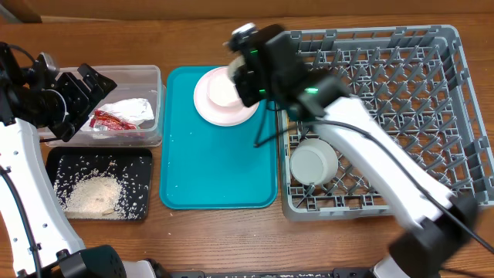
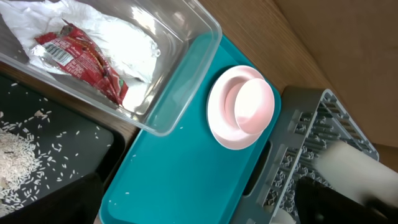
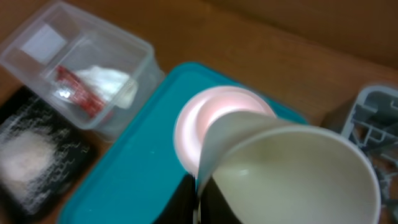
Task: Sort waste into correct bins and load items into the dishwasher
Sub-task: 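Grasp the cream cup on the pink plate with the right gripper, then carry the cup into the dish rack and lower it on its side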
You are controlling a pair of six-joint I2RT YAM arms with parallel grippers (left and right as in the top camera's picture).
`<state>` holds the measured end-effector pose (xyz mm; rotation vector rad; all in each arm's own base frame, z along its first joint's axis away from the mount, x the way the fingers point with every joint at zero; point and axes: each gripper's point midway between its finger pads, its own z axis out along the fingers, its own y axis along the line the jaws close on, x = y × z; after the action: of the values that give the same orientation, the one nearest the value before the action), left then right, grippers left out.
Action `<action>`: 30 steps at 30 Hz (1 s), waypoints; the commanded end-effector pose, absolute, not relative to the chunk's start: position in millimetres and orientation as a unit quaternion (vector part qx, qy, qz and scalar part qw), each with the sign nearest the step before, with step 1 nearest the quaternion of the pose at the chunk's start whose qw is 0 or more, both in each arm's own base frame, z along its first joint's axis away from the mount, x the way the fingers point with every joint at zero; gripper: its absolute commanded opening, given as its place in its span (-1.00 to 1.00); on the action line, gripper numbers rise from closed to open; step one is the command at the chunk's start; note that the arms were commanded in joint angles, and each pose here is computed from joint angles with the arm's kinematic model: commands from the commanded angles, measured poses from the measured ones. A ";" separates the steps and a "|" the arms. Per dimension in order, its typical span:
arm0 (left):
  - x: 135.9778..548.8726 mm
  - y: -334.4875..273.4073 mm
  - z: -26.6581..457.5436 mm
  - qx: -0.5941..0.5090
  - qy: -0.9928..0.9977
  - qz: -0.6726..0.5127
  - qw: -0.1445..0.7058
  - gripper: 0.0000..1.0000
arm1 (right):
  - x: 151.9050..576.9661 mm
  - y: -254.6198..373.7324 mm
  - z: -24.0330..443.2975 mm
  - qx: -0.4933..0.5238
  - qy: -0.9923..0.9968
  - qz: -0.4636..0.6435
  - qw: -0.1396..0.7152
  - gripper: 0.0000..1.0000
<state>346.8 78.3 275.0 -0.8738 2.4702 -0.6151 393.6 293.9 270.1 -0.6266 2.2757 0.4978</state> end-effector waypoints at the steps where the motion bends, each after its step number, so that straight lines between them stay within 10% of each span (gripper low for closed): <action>1: 345.6 77.1 286.4 -0.305 0.895 -0.220 0.241 1.00 | 364.2 257.2 306.8 -0.193 0.886 0.286 0.309 -0.92; 13: 345.6 77.1 286.4 -0.305 0.895 -0.220 0.241 1.00 | 344.6 194.4 280.1 -0.117 0.822 0.534 0.159 -0.92; 30: 345.6 77.1 286.4 -0.305 0.895 -0.220 0.241 1.00 | 355.3 194.9 206.6 -0.113 0.815 0.540 0.176 -0.92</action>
<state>346.8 78.2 275.0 -0.8735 2.4701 -0.6161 356.2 194.9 203.0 -0.2990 2.3342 1.5108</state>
